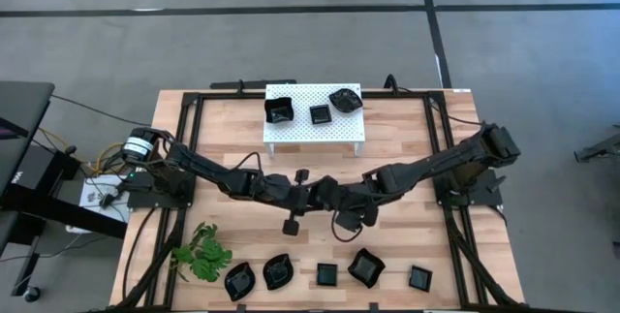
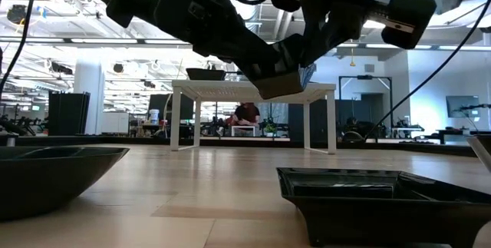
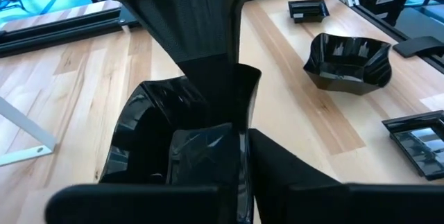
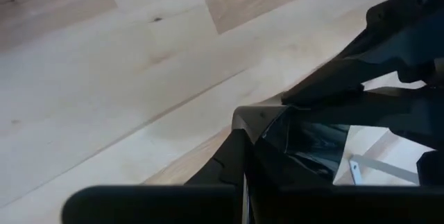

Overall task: Pick & Place Mini shaped plates
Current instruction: Stack the distorted square plate on top of the other distorted square plates on the shelf

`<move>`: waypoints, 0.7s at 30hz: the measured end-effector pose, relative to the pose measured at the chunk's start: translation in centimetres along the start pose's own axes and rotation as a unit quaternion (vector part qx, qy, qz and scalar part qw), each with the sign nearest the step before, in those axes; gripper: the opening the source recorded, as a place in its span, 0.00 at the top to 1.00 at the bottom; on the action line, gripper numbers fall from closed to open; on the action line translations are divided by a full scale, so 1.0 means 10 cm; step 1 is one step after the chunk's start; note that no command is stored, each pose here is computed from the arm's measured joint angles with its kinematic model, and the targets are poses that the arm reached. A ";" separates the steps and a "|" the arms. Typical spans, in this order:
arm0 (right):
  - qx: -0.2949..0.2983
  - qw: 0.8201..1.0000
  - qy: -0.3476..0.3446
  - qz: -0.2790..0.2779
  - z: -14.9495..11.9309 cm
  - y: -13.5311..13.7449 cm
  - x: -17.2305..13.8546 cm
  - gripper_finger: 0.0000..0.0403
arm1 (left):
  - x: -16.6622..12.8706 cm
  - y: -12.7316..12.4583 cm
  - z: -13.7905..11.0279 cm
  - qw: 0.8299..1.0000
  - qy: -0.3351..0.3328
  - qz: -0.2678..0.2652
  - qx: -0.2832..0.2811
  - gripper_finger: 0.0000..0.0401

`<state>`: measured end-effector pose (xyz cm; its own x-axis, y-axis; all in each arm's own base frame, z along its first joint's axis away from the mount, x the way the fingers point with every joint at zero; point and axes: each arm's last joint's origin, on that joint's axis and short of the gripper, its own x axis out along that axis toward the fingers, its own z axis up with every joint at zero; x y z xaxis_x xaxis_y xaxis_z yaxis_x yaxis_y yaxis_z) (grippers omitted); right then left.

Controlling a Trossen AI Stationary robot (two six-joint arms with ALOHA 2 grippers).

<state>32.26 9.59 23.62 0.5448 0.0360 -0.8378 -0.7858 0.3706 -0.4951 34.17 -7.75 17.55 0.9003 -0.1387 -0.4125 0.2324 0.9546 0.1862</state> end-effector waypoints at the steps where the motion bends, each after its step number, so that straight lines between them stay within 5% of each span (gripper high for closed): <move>1: -0.001 1.000 0.000 0.000 0.00 0.00 0.00 1.00 | 0.00 0.00 0.00 1.000 0.000 -0.001 0.000 0.94; 11: 0.057 0.998 -0.016 -0.008 0.01 -0.04 0.00 0.92 | 0.00 0.00 -0.01 1.000 0.002 0.003 0.001 0.98; 21: 0.053 0.998 -0.005 -0.021 0.02 -0.03 -0.02 0.76 | 0.00 0.01 -0.01 1.000 0.004 0.006 0.000 0.98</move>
<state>32.46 9.65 23.99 0.5806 0.0275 -0.8137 -0.7267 0.4682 -0.5026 34.17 -7.64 17.46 0.9002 -0.1243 -0.4173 0.2205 0.9565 0.1909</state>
